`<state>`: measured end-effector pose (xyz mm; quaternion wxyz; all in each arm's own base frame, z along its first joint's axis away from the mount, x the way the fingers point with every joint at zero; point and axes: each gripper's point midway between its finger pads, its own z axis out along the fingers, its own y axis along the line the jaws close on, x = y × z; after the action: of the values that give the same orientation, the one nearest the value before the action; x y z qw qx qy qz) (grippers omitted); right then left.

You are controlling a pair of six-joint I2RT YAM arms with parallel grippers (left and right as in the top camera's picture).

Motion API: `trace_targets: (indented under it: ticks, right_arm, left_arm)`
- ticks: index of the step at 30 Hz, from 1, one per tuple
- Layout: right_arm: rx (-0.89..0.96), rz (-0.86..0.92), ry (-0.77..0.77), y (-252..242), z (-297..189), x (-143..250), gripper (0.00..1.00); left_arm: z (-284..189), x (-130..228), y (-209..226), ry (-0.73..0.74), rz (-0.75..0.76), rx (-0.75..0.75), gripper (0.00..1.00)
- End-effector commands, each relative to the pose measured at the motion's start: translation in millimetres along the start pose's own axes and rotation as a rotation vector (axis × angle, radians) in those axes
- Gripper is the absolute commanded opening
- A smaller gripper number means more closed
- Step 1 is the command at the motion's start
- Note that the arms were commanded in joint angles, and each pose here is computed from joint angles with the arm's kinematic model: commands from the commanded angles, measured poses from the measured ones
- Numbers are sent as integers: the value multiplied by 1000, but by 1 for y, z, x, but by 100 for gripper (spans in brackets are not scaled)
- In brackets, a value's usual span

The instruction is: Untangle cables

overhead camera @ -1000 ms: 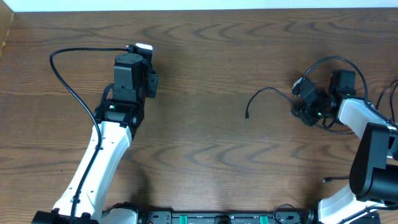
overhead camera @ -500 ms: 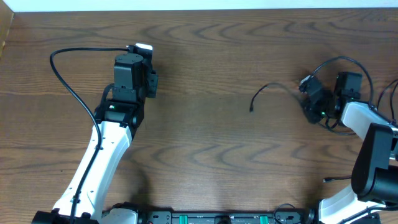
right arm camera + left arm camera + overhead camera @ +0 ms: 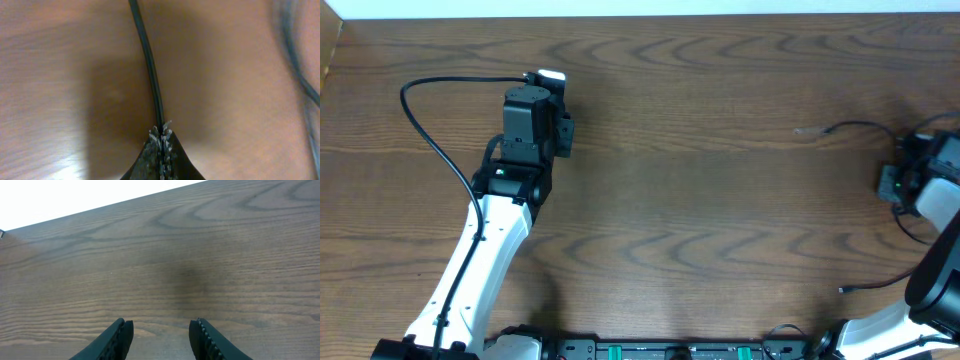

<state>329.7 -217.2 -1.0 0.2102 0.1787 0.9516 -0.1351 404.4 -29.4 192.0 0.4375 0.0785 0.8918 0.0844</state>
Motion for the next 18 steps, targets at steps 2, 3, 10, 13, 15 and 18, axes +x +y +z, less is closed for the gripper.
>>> trace_targets:
  ticks: [2, 3, 10, 13, 15, 18]
  right_arm:
    - [152, 291, 136, -50, 10, 49, 1]
    - [160, 321, 141, -56, 10, 52, 1]
    - [37, 410, 76, -56, 14, 41, 37]
    - [-106, 412, 7, -35, 12, 21, 99]
    - [-140, 395, -42, -28, 3, 6, 99]
    - [-140, 350, -152, -22, -23, -26, 99]
  left_arm:
    - [1, -1, -1, -1, 8, 11, 42]
    - [1, -1, -1, -1, 7, 11, 42]
    - [1, -1, -1, -1, 8, 11, 42]
    - [1, -1, -1, -1, 7, 11, 42]
    - [1, -1, -1, -1, 8, 11, 42]
    - [1, -1, -1, -1, 8, 11, 42]
